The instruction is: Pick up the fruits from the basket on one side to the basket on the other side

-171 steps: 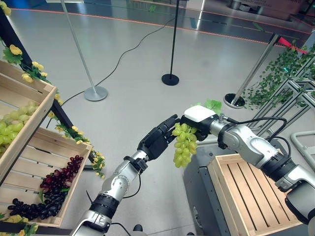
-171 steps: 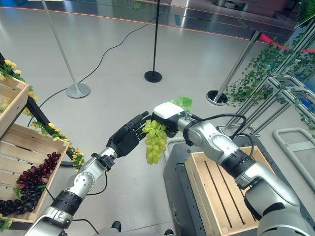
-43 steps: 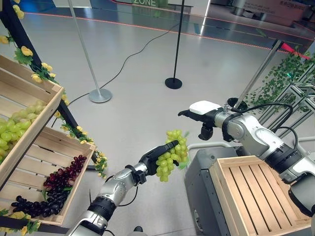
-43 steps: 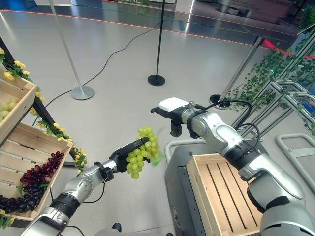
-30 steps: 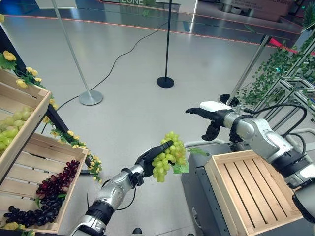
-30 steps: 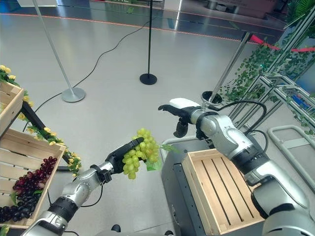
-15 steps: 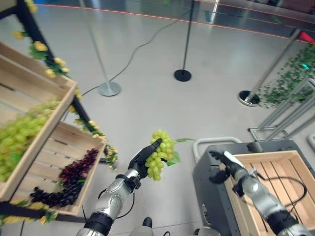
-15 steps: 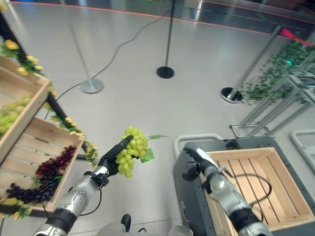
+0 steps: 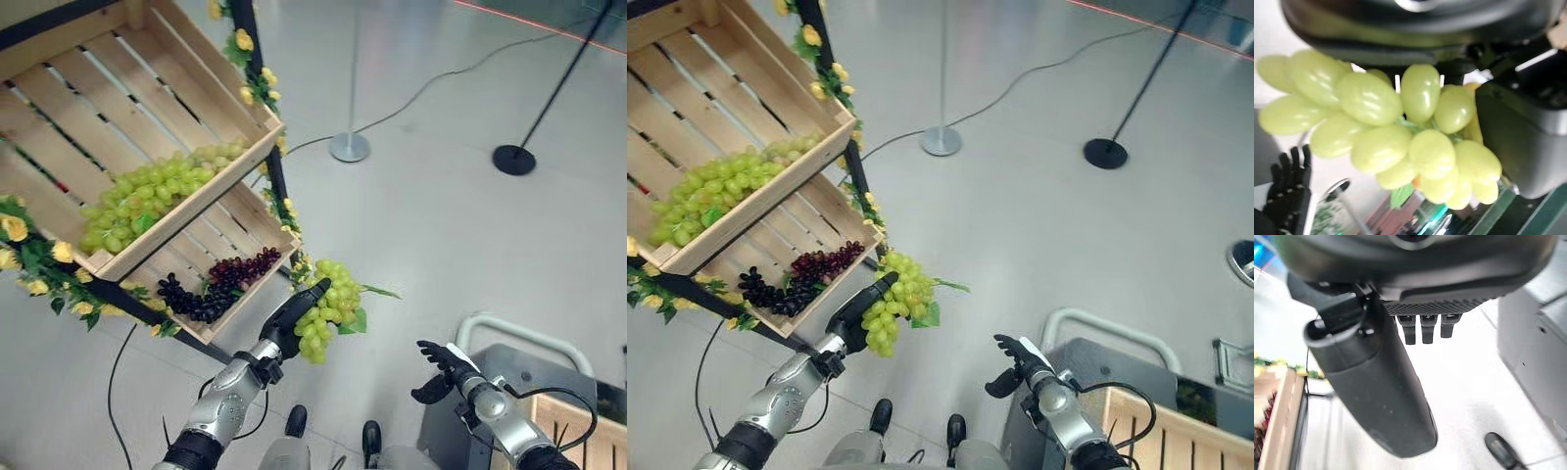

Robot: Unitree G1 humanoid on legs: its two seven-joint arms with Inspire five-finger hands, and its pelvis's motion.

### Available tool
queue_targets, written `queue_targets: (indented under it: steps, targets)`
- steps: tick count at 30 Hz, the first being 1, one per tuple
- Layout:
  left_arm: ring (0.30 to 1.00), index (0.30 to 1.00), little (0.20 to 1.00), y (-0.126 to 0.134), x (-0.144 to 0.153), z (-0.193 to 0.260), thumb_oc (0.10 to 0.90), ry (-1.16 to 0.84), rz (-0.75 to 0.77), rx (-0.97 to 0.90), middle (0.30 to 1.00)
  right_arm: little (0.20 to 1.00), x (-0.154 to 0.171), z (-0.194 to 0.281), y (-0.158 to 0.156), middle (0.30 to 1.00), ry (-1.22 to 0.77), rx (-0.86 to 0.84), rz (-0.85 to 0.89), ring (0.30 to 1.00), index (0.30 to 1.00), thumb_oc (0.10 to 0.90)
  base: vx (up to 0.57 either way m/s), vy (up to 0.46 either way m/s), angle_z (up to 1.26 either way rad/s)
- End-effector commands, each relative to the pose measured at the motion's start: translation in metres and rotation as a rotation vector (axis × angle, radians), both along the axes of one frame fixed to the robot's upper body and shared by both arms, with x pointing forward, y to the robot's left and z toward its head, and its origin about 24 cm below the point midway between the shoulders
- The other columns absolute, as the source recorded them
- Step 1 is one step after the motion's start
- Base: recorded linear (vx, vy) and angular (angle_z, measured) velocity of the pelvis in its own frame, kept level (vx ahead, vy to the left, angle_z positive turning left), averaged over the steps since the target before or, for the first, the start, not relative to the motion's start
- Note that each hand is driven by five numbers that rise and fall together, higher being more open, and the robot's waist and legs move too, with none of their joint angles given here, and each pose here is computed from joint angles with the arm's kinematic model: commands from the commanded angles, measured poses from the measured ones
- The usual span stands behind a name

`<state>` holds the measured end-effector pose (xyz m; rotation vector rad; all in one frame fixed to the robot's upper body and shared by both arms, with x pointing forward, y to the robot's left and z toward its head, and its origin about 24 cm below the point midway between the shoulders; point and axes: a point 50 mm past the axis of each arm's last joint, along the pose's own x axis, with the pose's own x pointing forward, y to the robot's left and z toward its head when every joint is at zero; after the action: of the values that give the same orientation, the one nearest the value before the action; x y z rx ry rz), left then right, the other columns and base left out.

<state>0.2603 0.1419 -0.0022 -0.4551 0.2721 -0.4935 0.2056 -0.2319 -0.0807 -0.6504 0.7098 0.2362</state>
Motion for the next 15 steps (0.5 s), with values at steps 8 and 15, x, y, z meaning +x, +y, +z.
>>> queue_targets:
  steps: [8,15]
  targets:
    - [0.3,0.3,0.3,-0.021,0.042,0.129,0.4,-0.594,0.027,-0.082,0.3,0.9,0.004,-0.01,0.001,0.9,-0.01,-0.016,-0.03,0.9,0.9,0.8,-0.1,0.132,0.57]
    - [0.3,0.3,0.3,-0.016,0.032,0.169,0.4,-0.759,0.009,0.01,0.3,0.9,-0.016,-0.026,-0.001,0.9,0.066,-0.069,-0.051,0.9,0.9,0.8,0.01,0.082,0.06]
